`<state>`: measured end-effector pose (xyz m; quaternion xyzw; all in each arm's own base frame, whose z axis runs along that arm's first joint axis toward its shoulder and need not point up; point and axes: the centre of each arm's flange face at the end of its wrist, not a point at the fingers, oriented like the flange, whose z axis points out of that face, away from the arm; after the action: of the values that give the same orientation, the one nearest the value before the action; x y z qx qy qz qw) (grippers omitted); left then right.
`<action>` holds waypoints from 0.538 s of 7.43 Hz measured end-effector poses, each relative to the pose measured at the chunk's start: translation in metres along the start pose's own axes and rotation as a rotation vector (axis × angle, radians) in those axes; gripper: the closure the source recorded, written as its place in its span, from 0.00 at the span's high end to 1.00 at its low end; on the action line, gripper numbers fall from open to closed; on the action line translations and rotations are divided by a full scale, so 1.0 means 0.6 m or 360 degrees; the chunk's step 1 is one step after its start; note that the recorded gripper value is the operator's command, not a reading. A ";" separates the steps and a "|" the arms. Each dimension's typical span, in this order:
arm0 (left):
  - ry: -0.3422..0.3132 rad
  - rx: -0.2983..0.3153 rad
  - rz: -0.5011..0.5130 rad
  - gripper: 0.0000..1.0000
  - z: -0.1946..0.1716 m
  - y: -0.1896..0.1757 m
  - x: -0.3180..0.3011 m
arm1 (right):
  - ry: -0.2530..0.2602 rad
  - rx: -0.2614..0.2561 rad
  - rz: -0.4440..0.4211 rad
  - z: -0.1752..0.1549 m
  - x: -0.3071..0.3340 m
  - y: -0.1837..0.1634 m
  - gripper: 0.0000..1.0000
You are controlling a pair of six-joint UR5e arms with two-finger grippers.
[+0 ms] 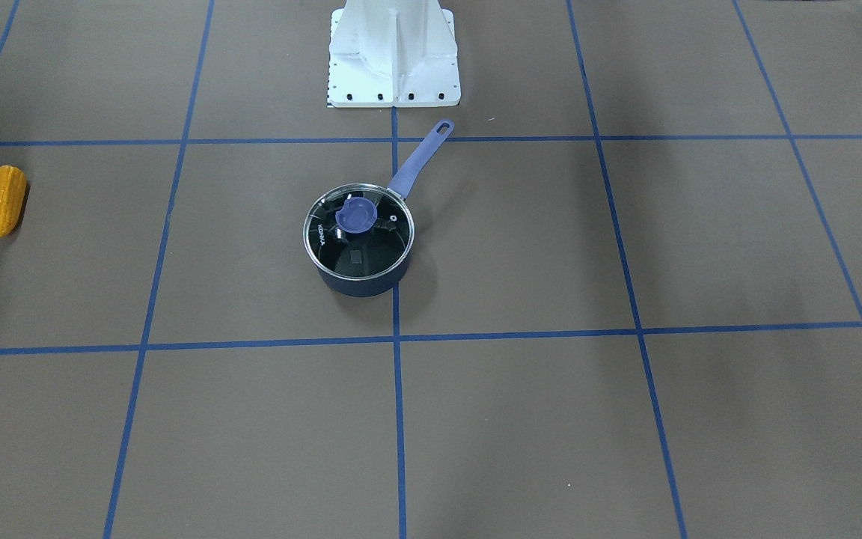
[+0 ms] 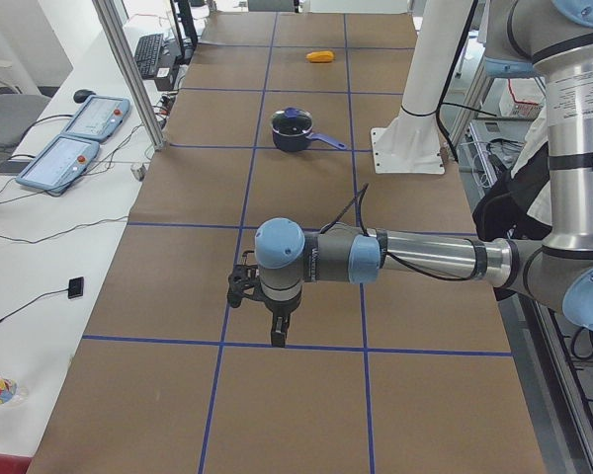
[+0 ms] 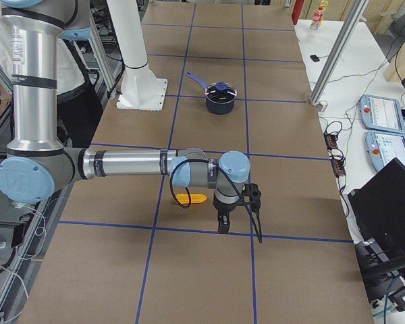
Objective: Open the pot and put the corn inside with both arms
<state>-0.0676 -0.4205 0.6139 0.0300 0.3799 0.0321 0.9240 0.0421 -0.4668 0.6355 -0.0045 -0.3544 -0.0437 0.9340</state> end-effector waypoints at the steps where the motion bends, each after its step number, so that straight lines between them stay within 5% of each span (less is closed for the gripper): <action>1: 0.0000 0.0005 0.0006 0.99 -0.002 -0.001 0.003 | -0.0003 0.0012 -0.0018 -0.007 -0.008 -0.002 1.00; 4: 0.0000 0.0044 0.0044 0.99 -0.021 -0.008 0.021 | -0.0002 0.0059 -0.0066 -0.031 -0.034 -0.019 1.00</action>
<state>-0.0670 -0.4238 0.5957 0.0479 0.3797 0.0397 0.9230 0.0381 -0.4773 0.6078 0.0203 -0.3559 -0.0566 0.9326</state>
